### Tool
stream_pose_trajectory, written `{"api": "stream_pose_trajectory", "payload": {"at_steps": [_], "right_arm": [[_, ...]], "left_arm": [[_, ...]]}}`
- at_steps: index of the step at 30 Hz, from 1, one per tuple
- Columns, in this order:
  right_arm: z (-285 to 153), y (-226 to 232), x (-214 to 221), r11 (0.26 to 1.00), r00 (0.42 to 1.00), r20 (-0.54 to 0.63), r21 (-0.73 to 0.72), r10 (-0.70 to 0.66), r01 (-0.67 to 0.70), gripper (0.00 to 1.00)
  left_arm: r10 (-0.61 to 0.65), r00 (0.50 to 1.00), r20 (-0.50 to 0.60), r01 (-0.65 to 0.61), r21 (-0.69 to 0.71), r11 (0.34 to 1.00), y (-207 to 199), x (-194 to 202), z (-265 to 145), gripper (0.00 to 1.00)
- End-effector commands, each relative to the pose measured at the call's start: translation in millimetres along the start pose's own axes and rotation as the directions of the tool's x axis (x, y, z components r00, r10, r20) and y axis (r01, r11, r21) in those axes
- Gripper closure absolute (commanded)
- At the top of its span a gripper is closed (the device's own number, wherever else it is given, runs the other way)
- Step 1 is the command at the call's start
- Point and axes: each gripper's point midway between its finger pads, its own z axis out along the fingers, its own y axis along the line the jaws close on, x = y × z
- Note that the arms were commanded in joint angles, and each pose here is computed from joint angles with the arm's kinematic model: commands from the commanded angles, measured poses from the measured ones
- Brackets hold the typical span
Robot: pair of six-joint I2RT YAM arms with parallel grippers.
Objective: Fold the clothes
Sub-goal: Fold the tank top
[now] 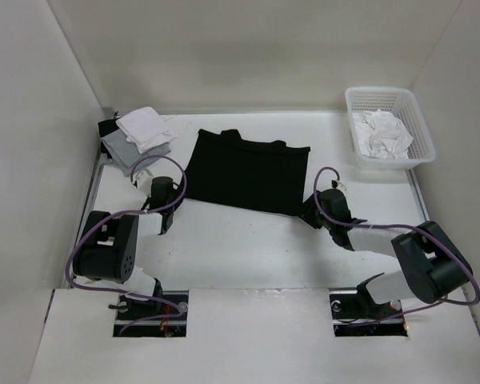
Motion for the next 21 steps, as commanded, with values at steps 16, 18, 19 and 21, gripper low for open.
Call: {"api": "stream_pose_trajectory", "payload": {"at_steps": [16,18,19,21], "right_arm": [[-1,13,8,1.000,1.000,-0.013,-0.031,-0.001,0.001,0.85],[-3,10,3,1.000,1.000,0.016,-0.020,0.005,-0.004,0.91],[-4,9,0,1.000,0.999,0.038,-0.015,0.000,0.001,0.94],[-9,12,-4,1.000,0.998,0.066,-0.021,-0.013,0.014,0.97]], "left_arm": [[-0.065,0.997,0.039,0.063,0.046,0.997,-6,-11,-7,0.96],[-0.072,0.996,0.055,0.069,0.062,0.996,-9,-16,-11,0.97],[-0.075,0.995,0.063,0.070,0.077,0.995,-12,-19,-14,0.97],[-0.088,0.993,0.077,0.079,0.103,0.991,-18,-25,-21,0.98]]}}
